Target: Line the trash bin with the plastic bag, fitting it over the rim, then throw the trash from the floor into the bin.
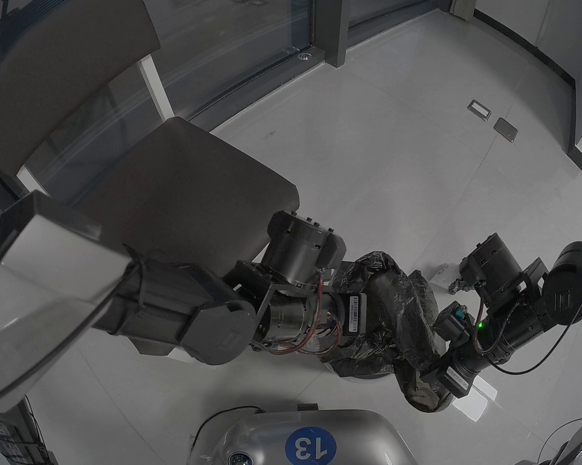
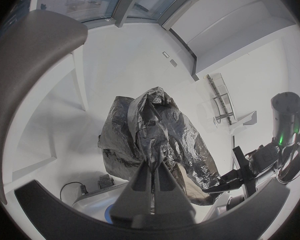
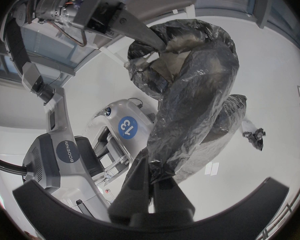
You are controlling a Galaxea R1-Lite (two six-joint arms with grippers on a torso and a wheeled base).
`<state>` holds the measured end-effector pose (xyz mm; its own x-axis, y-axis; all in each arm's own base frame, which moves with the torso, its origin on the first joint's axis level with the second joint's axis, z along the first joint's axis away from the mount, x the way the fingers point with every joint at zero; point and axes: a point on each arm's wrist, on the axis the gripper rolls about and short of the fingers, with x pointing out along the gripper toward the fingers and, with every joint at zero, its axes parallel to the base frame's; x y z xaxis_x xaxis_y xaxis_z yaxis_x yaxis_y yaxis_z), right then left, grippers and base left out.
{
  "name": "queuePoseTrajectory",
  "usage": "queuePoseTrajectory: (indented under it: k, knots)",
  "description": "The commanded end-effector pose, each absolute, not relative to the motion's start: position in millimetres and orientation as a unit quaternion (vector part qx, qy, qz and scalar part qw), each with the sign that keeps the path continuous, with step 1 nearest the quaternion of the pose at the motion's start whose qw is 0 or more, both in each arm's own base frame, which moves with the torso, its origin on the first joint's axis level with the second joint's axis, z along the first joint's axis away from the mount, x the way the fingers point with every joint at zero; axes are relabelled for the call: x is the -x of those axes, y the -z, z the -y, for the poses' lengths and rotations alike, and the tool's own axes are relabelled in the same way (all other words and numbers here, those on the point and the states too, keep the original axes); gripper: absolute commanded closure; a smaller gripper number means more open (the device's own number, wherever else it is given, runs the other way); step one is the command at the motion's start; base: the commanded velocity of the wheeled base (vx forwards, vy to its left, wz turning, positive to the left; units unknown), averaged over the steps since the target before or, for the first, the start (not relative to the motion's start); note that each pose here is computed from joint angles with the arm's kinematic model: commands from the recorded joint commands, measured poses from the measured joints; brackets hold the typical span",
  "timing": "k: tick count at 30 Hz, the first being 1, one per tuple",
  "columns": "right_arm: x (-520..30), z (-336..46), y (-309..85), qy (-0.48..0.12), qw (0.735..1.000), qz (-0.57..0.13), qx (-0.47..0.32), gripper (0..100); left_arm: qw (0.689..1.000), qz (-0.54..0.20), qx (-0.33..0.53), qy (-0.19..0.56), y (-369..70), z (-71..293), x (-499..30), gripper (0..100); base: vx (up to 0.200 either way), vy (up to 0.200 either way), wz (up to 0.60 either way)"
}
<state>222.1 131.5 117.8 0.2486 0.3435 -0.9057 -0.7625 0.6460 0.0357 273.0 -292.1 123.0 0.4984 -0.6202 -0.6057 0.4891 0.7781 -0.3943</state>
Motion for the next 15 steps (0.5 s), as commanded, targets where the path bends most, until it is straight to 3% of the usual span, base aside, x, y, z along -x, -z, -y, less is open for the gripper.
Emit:
queuePoseTrajectory:
  k: [1, 5, 15]
  knots:
    - [-224.1, -120.8, -108.8, -0.348, 0.757, -0.515, 0.201, 100, 0.858, -0.389, 0.082, 0.324, -110.5, 305.9, -279.7, 100, 0.000, 0.000, 0.00]
    - [-233.8, -118.6, -95.7, -0.338, 0.752, -0.530, 0.196, 100, 0.859, -0.388, 0.084, 0.324, -106.2, 312.3, -284.7, 100, 0.000, 0.000, 0.00]
    - [-286.0, -84.7, -61.9, -0.271, 0.797, -0.517, 0.155, 100, 0.870, -0.381, 0.093, 0.299, -96.8, 321.6, -300.0, 100, 0.000, 0.000, 0.00]
